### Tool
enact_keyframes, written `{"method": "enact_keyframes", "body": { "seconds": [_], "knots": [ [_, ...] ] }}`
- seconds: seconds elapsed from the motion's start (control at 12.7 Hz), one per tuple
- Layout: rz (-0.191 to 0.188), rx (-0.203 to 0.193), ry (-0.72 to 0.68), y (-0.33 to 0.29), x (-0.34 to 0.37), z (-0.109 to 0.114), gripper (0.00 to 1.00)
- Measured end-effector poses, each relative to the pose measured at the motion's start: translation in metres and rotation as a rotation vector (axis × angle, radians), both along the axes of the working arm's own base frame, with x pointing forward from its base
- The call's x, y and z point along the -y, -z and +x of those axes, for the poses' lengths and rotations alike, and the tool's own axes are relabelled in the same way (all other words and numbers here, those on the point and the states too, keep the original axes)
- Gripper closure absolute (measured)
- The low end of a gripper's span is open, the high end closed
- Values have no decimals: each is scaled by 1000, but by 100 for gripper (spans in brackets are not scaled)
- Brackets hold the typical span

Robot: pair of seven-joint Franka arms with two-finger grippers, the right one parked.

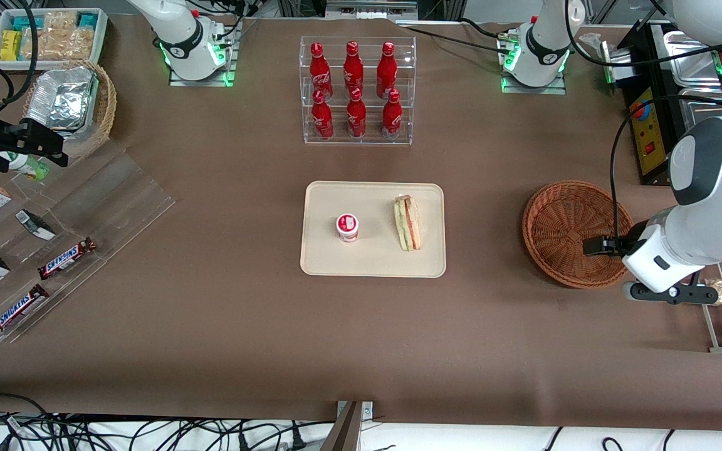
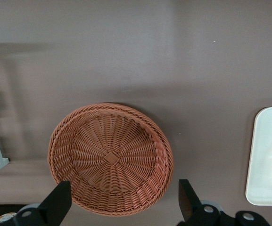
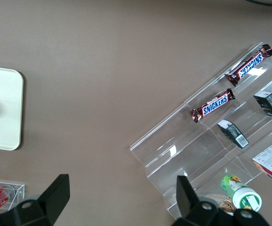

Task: Place sandwich from basket to tray

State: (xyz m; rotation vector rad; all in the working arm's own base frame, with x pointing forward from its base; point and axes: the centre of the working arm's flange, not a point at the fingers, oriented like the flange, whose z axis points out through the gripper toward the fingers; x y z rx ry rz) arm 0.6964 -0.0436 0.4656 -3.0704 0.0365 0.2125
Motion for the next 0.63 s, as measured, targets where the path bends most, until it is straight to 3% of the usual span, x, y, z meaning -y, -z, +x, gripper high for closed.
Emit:
{"method": "enact_keyframes", "body": {
  "seconds": [0.24,0.47,0.63],
  "knots": [
    [-2,0,-4,0,-2,0,0],
    [-62,-3,9,-1,1,0,0],
    [-83,29,37,-4,1,4,0]
  ]
}}
